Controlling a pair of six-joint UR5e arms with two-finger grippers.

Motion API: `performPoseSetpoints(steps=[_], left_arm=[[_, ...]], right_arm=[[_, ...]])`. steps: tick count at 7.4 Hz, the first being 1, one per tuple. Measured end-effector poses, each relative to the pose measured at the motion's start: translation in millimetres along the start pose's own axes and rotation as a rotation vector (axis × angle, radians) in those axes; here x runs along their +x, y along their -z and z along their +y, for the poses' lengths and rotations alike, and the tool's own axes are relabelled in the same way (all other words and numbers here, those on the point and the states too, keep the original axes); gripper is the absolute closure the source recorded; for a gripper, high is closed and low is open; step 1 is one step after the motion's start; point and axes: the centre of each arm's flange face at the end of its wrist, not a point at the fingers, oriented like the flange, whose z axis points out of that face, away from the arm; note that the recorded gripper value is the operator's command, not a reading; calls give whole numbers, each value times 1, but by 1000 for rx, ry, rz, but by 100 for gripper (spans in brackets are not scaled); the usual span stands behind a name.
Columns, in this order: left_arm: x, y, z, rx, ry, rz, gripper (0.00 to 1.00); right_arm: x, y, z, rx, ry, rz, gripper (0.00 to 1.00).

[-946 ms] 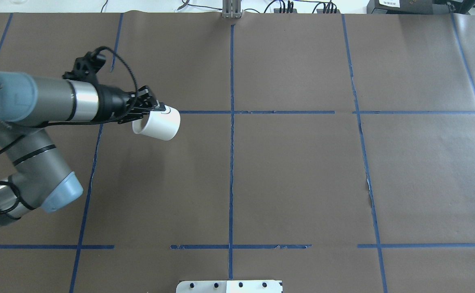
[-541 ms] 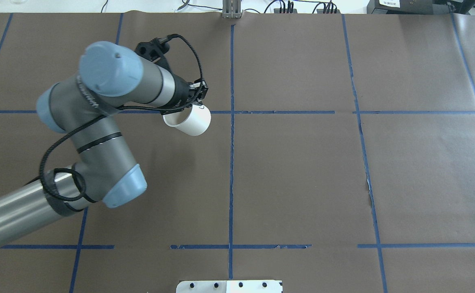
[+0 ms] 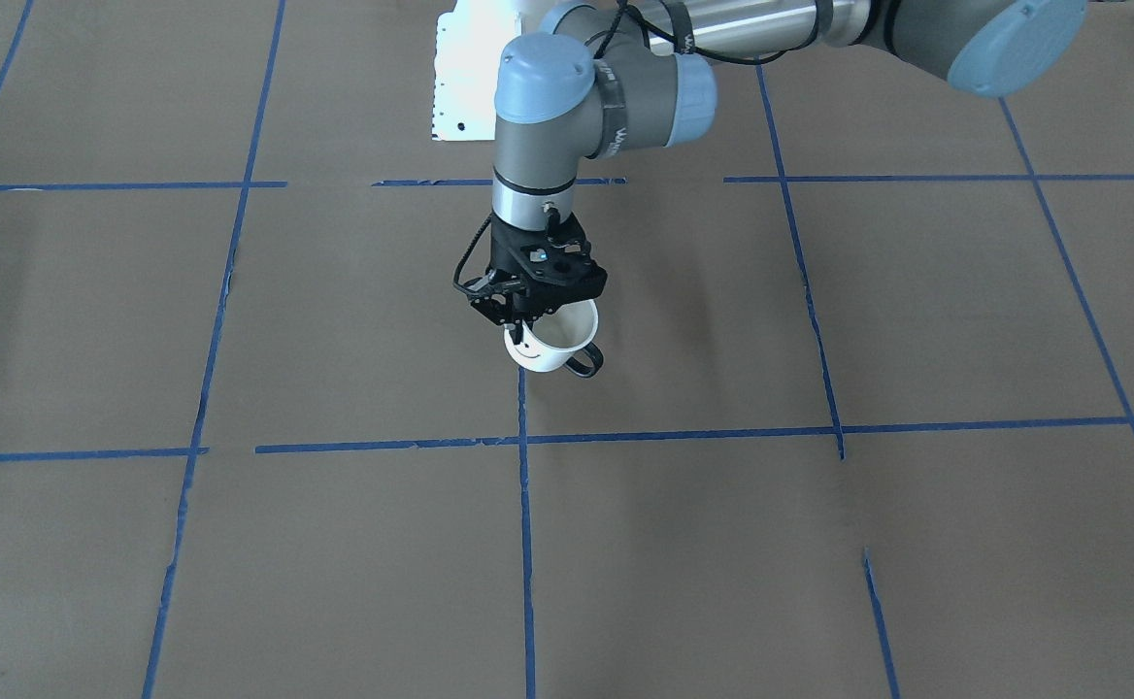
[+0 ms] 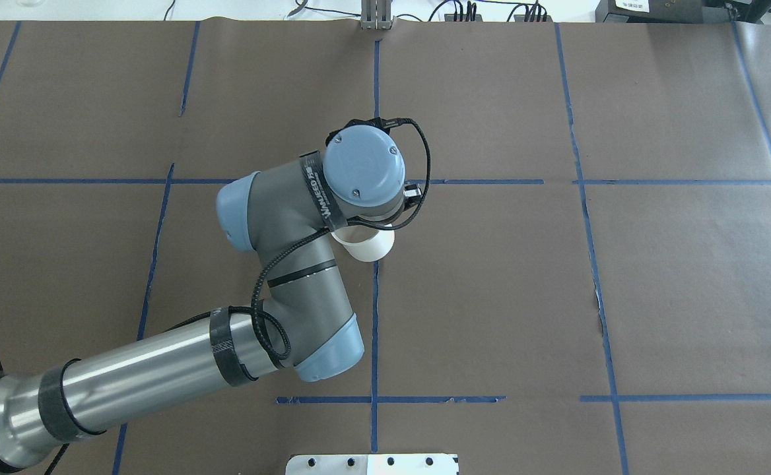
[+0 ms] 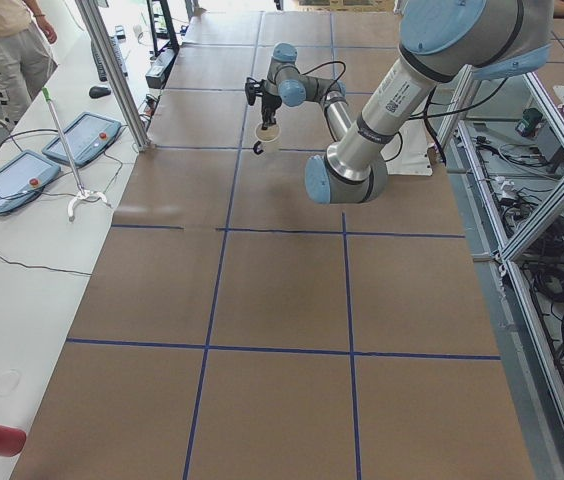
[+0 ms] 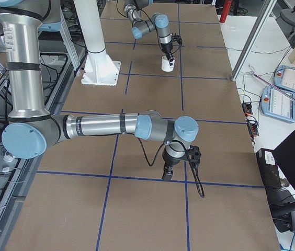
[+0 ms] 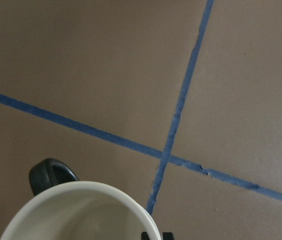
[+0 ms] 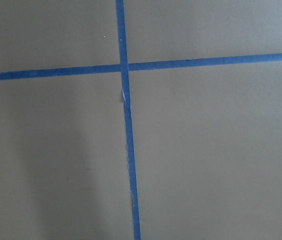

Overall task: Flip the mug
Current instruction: 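Rotate the mug upright and lower it onto the table with the left gripper, then open the left gripper and withdraw it away from the upright mug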

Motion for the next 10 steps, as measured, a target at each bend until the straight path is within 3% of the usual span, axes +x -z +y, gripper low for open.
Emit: performPoseSetpoints(steps=[1,2,5,7,8,10], left_arm=[[1,-13,11,-3,-12,-25,70],[3,-17,16,-4,-17,-34,1],[0,-9,18,18,-20,-30,0],[-12,33,17,22,-61,10,0],[-33,64,6,36,-114,38,0],[-104,112,-50,32,-239,68,0]], right_arm=[[0,0,0,0,0,0,0],[0,0,0,0,0,0,0],[0,0,0,0,0,0,0],[0,0,0,0,0,0,0],[0,0,0,0,0,0,0],[0,0,0,0,0,0,0]])
